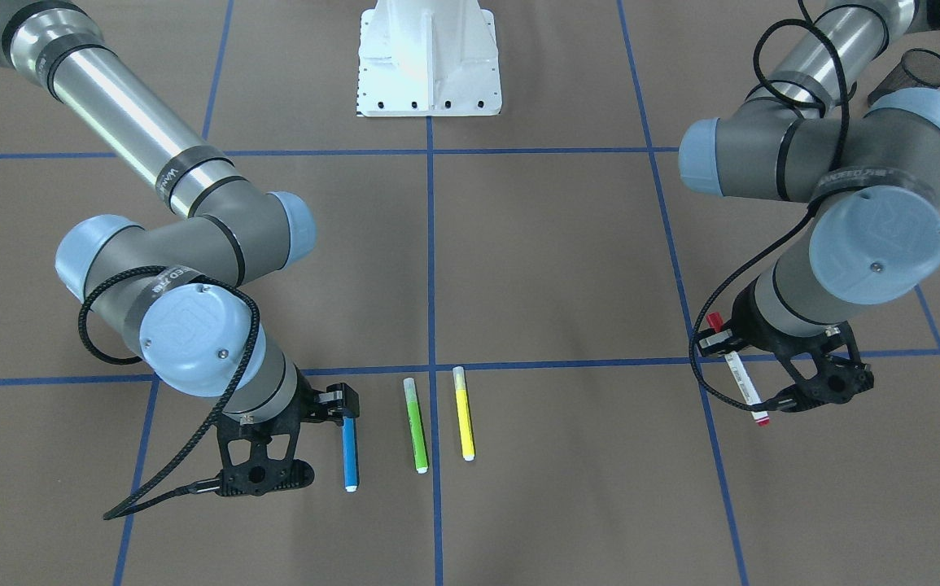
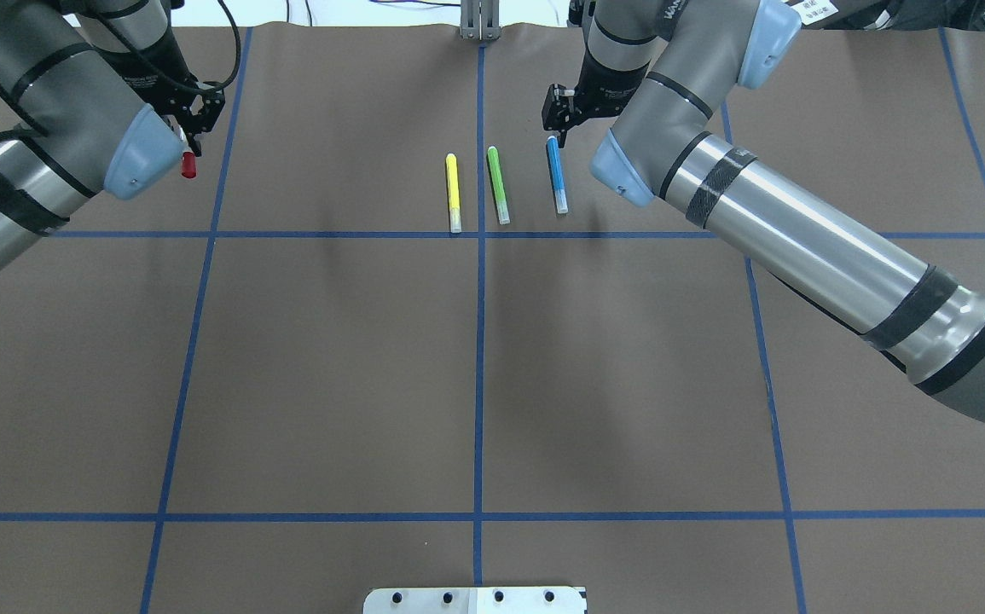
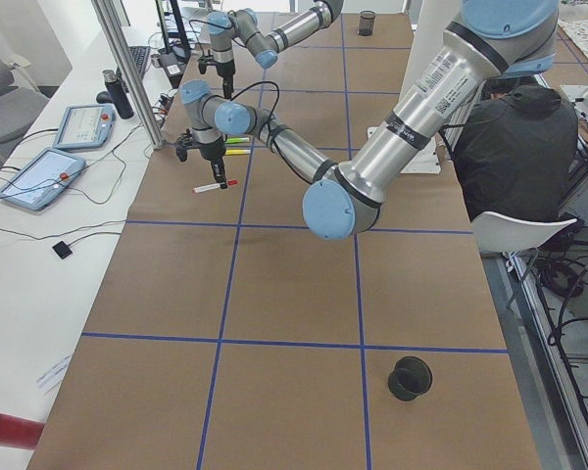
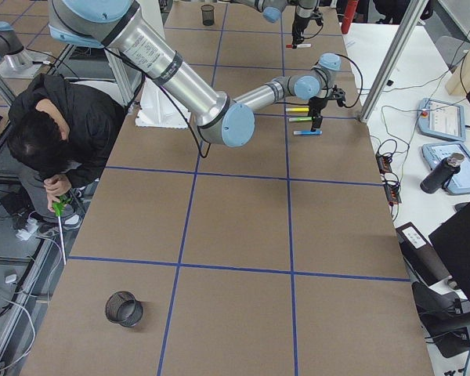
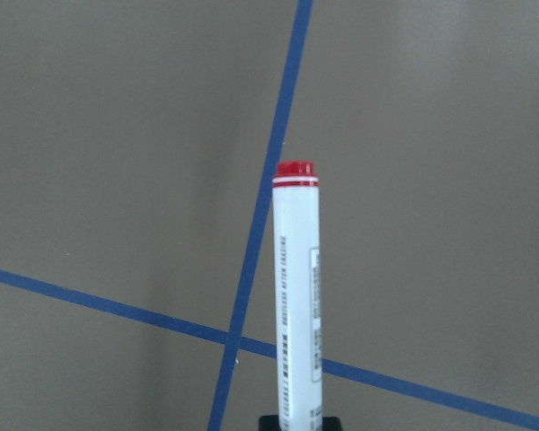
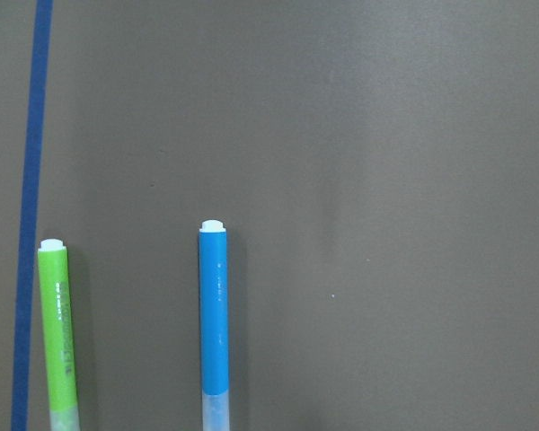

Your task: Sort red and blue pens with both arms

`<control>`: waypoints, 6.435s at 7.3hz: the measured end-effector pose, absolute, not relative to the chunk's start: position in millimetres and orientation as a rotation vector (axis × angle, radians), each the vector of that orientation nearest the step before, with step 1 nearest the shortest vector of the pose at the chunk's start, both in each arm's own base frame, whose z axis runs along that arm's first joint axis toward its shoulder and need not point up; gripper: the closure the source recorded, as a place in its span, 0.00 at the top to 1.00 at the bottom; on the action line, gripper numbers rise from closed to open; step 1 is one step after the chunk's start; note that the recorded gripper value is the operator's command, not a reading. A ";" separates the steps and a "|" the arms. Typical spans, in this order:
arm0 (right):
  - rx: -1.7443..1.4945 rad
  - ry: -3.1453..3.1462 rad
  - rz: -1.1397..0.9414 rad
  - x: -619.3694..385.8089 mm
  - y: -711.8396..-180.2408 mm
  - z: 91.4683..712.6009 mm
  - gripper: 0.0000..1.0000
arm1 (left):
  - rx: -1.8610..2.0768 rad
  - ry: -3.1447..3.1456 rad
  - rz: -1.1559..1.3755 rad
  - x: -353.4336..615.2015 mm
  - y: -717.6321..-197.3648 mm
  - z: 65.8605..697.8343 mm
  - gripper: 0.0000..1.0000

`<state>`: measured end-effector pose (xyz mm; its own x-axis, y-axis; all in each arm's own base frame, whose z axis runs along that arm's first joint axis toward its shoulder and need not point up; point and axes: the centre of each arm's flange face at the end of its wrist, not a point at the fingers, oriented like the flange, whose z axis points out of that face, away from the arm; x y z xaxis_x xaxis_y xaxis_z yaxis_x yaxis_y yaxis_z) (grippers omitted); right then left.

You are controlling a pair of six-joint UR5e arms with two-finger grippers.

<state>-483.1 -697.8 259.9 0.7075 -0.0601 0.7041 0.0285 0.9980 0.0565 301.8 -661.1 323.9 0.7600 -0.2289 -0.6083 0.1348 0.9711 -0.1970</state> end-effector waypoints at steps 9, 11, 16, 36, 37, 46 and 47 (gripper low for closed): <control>0.026 -0.734 -0.026 -554.1 -661.6 289.2 0.80 | -0.114 0.689 -0.169 282.9 -656.7 327.1 0.00; 0.028 -0.724 -0.025 -555.2 -662.6 292.8 0.70 | -0.114 0.689 -0.169 282.9 -656.7 327.1 0.00; 0.026 -0.718 -0.025 -556.2 -663.8 295.2 0.46 | -0.114 0.687 -0.169 282.7 -656.6 328.1 0.00; 0.080 -0.319 -0.267 -225.9 -648.9 468.3 0.00 | -0.046 0.448 0.108 -64.6 -505.3 567.6 0.00; 0.068 -0.295 -0.310 -181.0 -645.7 495.1 0.00 | -0.089 0.442 0.078 -80.9 -468.6 593.6 0.00; -0.270 -0.460 -0.260 43.4 -547.6 606.9 0.00 | -0.865 0.987 -0.627 -99.3 -204.9 722.3 0.00; -0.276 -0.473 -0.247 47.8 -541.2 611.8 0.00 | -0.945 1.018 -0.698 -94.9 -185.8 733.1 0.00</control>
<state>47.8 -541.2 611.8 0.8620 -0.1689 0.4779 0.2957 0.9334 -0.2034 -94.9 -185.8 733.1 0.3803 -0.8403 -0.3863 0.0573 0.4383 -0.8970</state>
